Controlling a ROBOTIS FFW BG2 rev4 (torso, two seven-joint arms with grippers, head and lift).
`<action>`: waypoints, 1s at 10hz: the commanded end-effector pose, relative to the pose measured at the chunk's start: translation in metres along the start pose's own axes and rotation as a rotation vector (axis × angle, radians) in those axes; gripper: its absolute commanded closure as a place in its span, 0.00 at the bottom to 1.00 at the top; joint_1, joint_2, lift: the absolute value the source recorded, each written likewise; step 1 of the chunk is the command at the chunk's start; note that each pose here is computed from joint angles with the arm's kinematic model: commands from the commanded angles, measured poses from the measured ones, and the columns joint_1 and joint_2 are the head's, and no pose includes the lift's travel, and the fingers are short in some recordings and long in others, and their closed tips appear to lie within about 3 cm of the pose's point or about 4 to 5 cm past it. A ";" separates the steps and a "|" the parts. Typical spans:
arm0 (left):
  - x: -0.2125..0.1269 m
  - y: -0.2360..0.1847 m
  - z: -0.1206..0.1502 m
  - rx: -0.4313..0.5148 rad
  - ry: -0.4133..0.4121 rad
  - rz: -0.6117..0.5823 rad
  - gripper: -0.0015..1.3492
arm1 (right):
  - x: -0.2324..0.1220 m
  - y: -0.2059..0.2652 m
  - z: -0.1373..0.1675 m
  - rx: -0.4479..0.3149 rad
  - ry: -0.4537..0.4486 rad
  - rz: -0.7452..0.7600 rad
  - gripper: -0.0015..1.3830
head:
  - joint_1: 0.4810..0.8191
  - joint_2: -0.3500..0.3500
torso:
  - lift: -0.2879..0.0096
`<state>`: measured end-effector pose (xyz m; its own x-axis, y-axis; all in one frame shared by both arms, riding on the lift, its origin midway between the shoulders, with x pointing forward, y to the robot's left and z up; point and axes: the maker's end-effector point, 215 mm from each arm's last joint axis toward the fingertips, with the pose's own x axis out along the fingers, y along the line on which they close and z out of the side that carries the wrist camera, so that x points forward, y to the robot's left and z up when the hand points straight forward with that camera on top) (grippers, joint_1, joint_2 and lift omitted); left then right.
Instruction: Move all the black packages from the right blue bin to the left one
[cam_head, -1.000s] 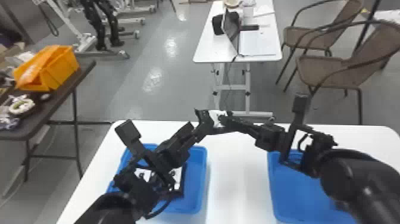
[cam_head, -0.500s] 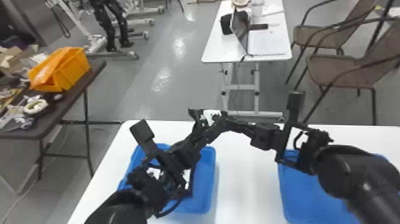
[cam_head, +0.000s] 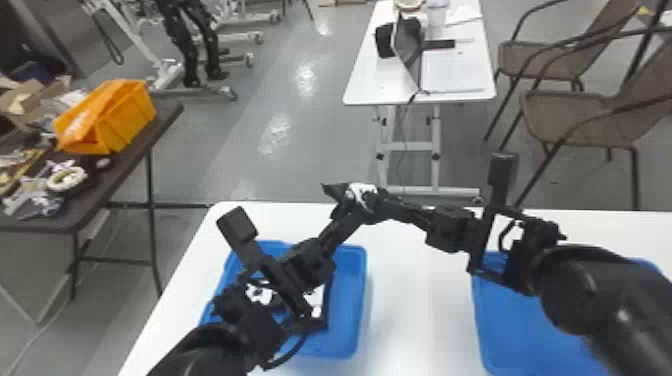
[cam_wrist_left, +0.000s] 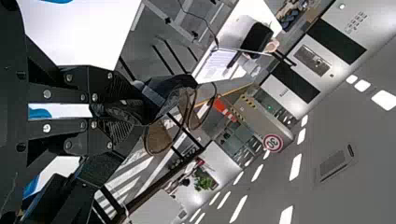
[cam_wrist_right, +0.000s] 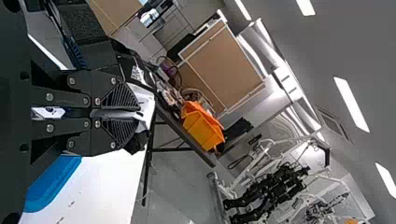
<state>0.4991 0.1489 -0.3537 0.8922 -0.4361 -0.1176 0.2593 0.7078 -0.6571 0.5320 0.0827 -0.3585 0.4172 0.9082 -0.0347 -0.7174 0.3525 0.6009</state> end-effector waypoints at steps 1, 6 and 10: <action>-0.002 0.002 0.006 0.007 -0.029 0.006 0.91 | 0.000 0.000 -0.001 0.005 0.000 0.000 0.78 | 0.63 0.85 | 0.83; -0.038 0.067 0.039 0.267 -0.100 0.198 0.91 | -0.042 -0.036 -0.004 -0.048 -0.016 -0.112 0.07 | 0.63 0.88 | 0.83; -0.096 0.127 0.024 0.698 -0.006 0.441 0.91 | -0.136 -0.087 -0.014 -0.132 -0.041 -0.365 0.12 | 0.63 0.88 | 0.83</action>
<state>0.4620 0.2853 -0.4032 0.9688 -0.0647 -0.2392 0.0634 0.9979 -0.0132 0.5327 -0.0546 -0.4138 0.6596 0.7297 -0.1802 -0.5963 0.6540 0.4655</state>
